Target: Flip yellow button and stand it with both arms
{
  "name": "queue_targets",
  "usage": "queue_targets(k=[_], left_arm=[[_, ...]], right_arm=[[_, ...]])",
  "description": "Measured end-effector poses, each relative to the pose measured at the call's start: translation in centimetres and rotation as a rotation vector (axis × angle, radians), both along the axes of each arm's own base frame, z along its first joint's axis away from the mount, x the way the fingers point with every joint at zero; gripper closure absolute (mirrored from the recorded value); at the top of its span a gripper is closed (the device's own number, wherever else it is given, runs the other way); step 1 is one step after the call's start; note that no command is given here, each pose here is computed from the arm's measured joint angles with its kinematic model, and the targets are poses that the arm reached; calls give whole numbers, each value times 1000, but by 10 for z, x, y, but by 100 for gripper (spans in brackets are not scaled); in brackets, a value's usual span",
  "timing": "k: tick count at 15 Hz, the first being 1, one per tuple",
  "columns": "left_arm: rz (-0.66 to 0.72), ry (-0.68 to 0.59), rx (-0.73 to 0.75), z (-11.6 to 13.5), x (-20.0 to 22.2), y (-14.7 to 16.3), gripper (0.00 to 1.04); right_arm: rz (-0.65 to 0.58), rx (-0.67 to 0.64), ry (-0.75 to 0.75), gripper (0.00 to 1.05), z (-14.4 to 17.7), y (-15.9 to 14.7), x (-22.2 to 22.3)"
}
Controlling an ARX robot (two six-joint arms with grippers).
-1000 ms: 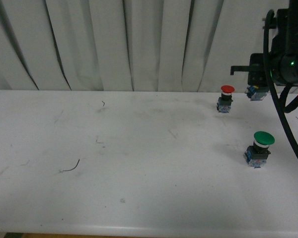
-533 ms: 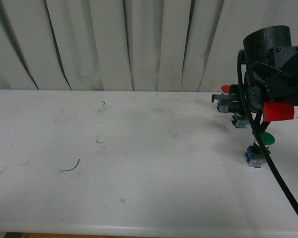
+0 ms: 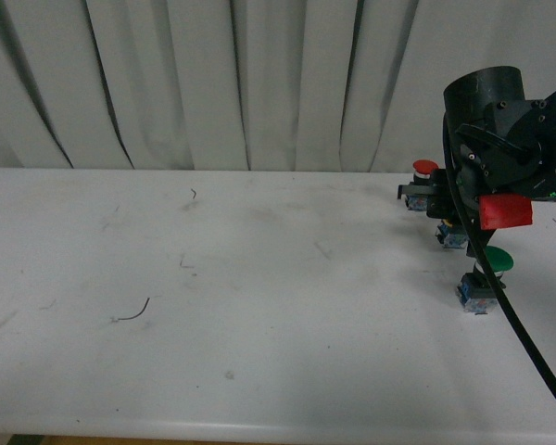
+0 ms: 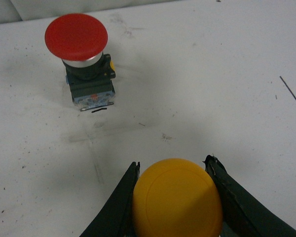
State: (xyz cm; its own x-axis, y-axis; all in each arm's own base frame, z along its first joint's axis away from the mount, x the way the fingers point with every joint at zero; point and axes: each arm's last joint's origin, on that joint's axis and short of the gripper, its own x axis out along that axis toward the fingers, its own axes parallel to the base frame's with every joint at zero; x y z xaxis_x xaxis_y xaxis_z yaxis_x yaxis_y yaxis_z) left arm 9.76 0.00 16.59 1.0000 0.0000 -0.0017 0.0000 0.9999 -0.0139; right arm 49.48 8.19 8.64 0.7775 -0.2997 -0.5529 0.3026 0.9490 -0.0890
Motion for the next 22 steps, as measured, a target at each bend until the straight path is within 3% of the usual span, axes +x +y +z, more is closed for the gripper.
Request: queue_targets(k=[16,21,22], left_arm=[[0,0,0,0,0,0,7],[0,0,0,0,0,0,7],[0,0,0,0,0,0,7]], right_arm=[[8,-25,4,67,-9,7,3],[9,-23,-2,8,-8,8,3],[10,-21,-6,6,-8,8,4]])
